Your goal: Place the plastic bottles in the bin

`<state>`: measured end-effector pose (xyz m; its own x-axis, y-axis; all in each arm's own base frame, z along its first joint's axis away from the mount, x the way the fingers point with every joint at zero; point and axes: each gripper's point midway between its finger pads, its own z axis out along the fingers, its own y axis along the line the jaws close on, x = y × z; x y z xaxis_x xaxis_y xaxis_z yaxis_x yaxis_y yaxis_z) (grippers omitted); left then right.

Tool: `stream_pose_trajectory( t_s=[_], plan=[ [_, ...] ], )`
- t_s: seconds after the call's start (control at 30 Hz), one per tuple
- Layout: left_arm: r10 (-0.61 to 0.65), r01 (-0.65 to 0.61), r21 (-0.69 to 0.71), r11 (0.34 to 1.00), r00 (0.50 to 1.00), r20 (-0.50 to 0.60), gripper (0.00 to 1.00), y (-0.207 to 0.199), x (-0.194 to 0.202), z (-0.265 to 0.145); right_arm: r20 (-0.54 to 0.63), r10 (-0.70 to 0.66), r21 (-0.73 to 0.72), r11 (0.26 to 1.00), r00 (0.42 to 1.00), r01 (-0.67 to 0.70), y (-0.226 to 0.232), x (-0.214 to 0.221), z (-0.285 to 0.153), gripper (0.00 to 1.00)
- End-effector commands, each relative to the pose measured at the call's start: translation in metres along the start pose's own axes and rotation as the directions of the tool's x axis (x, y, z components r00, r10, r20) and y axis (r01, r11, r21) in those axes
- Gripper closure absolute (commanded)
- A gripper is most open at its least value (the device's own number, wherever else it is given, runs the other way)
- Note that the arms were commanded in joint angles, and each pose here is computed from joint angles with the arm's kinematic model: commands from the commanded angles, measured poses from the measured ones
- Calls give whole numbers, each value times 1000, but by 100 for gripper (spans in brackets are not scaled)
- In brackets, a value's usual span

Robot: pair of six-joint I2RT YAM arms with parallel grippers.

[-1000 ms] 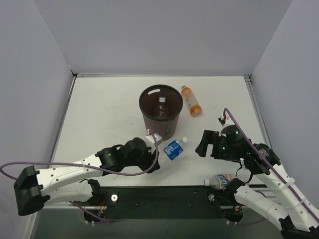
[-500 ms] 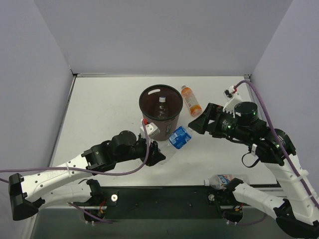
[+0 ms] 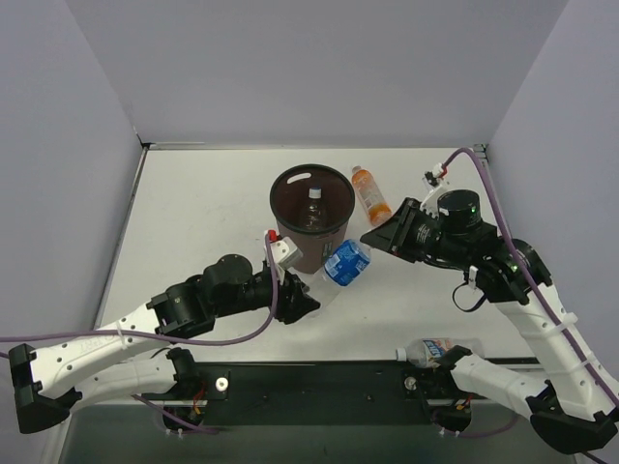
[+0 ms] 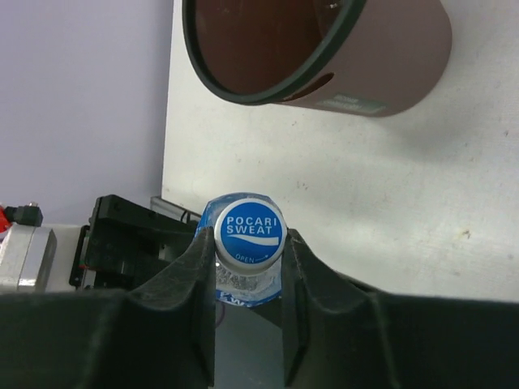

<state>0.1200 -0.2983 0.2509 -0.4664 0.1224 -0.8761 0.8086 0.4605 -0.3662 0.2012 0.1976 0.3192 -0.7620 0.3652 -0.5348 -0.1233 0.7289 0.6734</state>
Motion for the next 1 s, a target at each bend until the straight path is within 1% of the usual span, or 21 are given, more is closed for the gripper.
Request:
stream_pose_trajectory(
  t_s=[0.0, 0.03, 0.1, 0.13, 0.17, 0.2, 0.23, 0.27, 0.3, 0.33, 0.37, 0.43, 0.47, 0.6, 0.67, 0.77, 0.8, 0.83, 0.9, 0.97],
  plan=[
    [1, -1, -1, 1000, 998, 69, 28, -4, -22, -1, 39, -19, -35, 999, 999, 20, 11, -14, 3, 98],
    [-16, 19, -40, 999, 997, 77, 16, 2, -23, -1, 53, -26, -40, 999, 998, 29, 14, -18, 0, 100],
    [-41, 47, -66, 997, 995, 89, 10, 6, -24, -3, 88, -68, -24, 997, 994, 70, 12, -26, -3, 100],
    [-61, 69, -82, 994, 994, 92, 4, 8, -24, -4, 105, -90, -22, 995, 990, 92, 14, -31, -5, 100],
    [-83, 94, -136, 986, 993, 89, 3, 18, -21, -6, 120, -115, -18, 993, 986, 118, 16, -36, -6, 100],
    [-124, 137, -155, 978, 988, 90, 3, 21, -18, -7, 134, -140, -14, 990, 981, 143, 17, -41, -8, 100],
    [-141, 153, -178, 972, 987, 77, 3, 25, -11, -6, 153, -195, 10, 981, 969, 196, 15, -48, -9, 100],
    [-162, 169, -254, 952, 986, 50, 3, 39, 2, -10, 179, -220, 14, 975, 959, 221, 23, -59, -13, 100],
    [-222, 229, -297, 927, 973, 57, 3, 45, 8, -14, 197, -247, 31, 969, 949, 246, 25, -67, -14, 100],
    [-249, 250, -349, 903, 967, 48, 3, 56, 20, -16, 213, -288, 60, 958, 934, 281, 25, -76, -13, 100],
    [-265, 260, -382, 887, 963, 39, 3, 61, 29, -23, 255, -309, 56, 951, 916, 305, 36, -89, -22, 100],
    [-298, 285, -391, 875, 954, 29, 2, 65, 44, -27, 284, -362, 86, 932, 888, 353, 41, -105, -20, 100],
    [-306, 302, -373, 877, 951, 51, 3, 63, 43, -33, 321, -373, 80, 927, 870, 367, 52, -116, -27, 100],
    [-344, 355, -329, 875, 935, 93, 3, 61, 51, -44, 375, -430, 106, 900, 821, 423, 66, -140, -18, 100],
    [-336, 355, -295, 887, 935, 113, 3, 58, 51, -48, 391, -464, 126, 882, 795, 453, 70, -151, -4, 100],
    [-328, 345, -286, 894, 939, 107, 3, 58, 55, -51, 406, -501, 132, 860, 765, 493, 78, -162, 18, 100],
    [-327, 342, -286, 895, 940, 99, 3, 58, 57, -51, 411, -506, 132, 856, 758, 500, 81, -166, 21, 100],
    [-329, 337, -290, 896, 941, 79, 3, 58, 61, -52, 392, -517, 138, 851, 761, 507, 81, -167, 37, 100],
    [-333, 333, -295, 895, 942, 54, 2, 58, 67, -49, 375, -531, 136, 843, 760, 521, 84, -169, 51, 100],
    [-350, 341, -283, 897, 937, 21, 3, 54, 74, -45, 336, -546, 124, 833, 767, 539, 86, -163, 74, 100]
  ],
)
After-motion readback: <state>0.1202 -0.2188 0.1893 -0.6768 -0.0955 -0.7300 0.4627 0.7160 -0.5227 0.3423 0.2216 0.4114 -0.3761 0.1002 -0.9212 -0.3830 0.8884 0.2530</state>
